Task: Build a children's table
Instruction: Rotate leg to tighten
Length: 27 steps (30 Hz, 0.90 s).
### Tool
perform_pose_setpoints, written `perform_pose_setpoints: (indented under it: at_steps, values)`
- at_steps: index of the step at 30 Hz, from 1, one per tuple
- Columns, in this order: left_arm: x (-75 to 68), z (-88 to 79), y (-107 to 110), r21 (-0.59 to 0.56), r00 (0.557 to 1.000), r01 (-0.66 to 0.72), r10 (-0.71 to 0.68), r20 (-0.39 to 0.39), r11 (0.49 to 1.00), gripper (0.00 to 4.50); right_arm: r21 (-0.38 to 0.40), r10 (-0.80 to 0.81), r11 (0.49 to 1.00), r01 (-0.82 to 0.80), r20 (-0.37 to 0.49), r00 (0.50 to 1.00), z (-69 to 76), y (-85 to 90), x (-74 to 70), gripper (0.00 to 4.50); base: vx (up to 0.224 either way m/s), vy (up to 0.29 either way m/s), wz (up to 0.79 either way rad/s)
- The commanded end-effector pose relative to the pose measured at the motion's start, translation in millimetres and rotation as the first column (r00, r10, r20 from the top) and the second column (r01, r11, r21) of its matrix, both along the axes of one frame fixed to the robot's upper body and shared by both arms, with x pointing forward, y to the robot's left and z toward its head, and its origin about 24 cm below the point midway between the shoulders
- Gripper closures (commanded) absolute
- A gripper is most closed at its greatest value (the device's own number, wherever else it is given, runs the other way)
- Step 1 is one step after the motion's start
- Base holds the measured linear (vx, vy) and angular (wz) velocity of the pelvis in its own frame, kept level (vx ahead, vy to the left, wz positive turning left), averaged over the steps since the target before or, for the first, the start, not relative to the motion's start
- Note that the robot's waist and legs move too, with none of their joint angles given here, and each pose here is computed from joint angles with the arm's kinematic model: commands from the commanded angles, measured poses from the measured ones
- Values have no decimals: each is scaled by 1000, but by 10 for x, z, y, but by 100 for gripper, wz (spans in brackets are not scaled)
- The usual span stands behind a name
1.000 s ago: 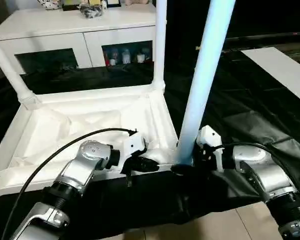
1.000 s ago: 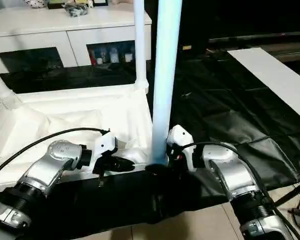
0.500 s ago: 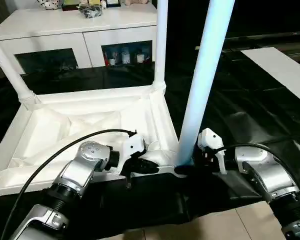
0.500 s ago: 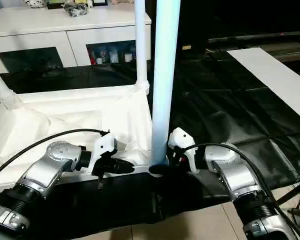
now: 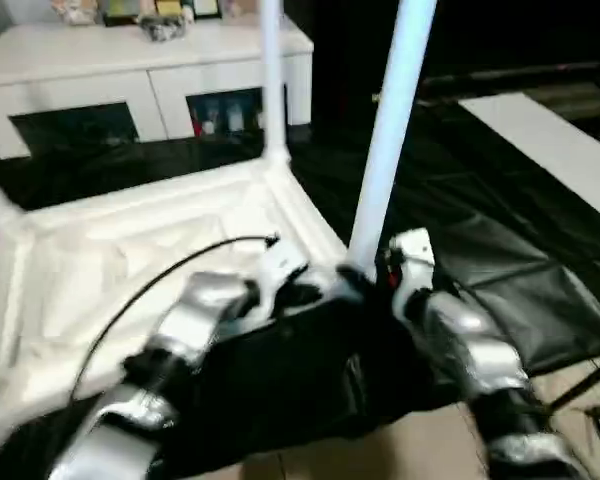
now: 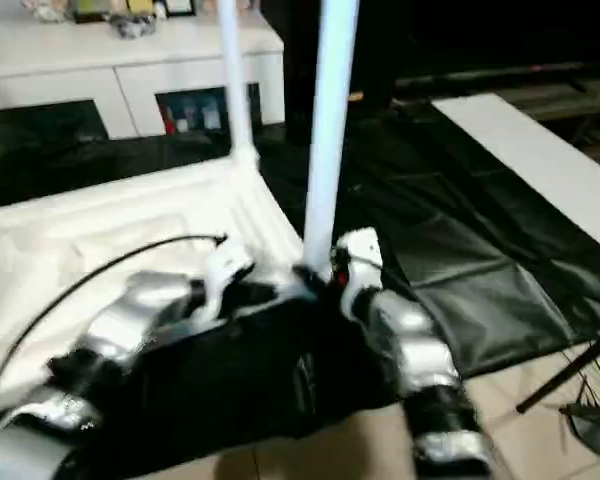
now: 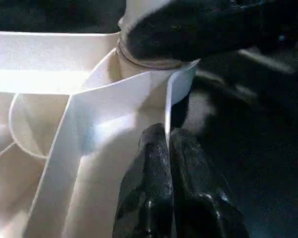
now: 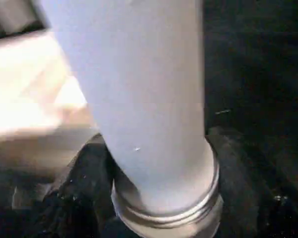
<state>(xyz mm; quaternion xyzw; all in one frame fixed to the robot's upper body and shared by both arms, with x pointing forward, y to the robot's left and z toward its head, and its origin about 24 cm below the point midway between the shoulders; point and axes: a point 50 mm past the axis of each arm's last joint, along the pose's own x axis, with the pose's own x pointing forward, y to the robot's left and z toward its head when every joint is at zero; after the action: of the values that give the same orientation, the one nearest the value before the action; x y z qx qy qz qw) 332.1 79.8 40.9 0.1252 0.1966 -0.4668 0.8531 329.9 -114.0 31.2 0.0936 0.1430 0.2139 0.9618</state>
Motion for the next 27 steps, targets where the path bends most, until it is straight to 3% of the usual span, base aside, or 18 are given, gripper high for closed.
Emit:
perform_pose_setpoints:
  at_steps: [1, 5, 6, 7, 10, 11, 14, 16, 17, 18, 20, 25, 26, 27]
  values:
    - [14, -134, -51, 43, 993, -116, 117, -26, 992, 450, 42, -15, 999, 15, -18, 1000, 17, 309, 16, 192, 0, 0, 0]
    - [57, -125, -146, 41, 988, -156, 157, -4, 987, 450, -44, -50, 998, 49, -32, 998, -20, 473, -2, 193, 0, 0, 0]
    - [46, -120, -148, 33, 991, -133, 133, -3, 991, 450, -20, -4, 1000, 4, -8, 1000, 19, 493, -8, 193, 0, 0, 0]
    - [43, -118, -148, 32, 992, -126, 126, -2, 992, 450, -13, 7, 1000, -7, -1, 1000, 30, 496, -10, 159, 0, 0, 0]
    - [1, -103, -126, 2, 999, -50, 50, -3, 999, 450, -31, 60, 998, -58, 80, 995, 123, 424, -5, 121, 0, 0, 0]
    - [1, -103, -126, 2, 999, -50, 50, -3, 999, 450, -31, 60, 998, -58, 80, 995, 123, 424, -5, 115, 0, 0, 0]
    - [-157, -94, -71, -36, 987, 157, -158, -23, 987, 450, -82, 213, 975, -206, 99, 972, 175, 227, -28, 80, 0, 0, 0]
    - [-208, -93, -51, -44, 976, 212, -214, -30, 976, 450, -85, 278, 959, -271, 94, 956, 188, 190, -56, 75, 0, 0, 0]
    - [-266, -89, -10, -57, 962, 266, -268, -43, 962, 450, -123, 372, 925, -359, 98, 923, 212, 114, -102, 75, 0, 0, 0]
    - [-347, -78, 78, -70, 940, 330, -334, -65, 942, 450, -199, 534, 837, -510, 88, 841, 261, -55, -206, 75, 0, 0, 0]
    - [-383, -67, 157, -66, 928, 359, -363, -77, 931, 450, -204, 618, 777, -596, 69, 783, 319, -198, -279, 75, 0, 0, 0]
    - [-434, -40, 279, -58, 908, 403, -406, -98, 914, 450, -228, 719, 681, -696, 26, 695, 385, -378, -382, 75, 0, 0, 0]
    - [-447, -26, 331, -56, 906, 407, -411, -104, 912, 450, -238, 762, 624, -744, -22, 647, 379, -452, -446, 75, 0, 0, 0]
    - [-451, -21, 351, -55, 906, 406, -410, -106, 912, 450, -242, 774, 605, -758, -41, 631, 376, -476, -467, 75, 0, 0, 0]
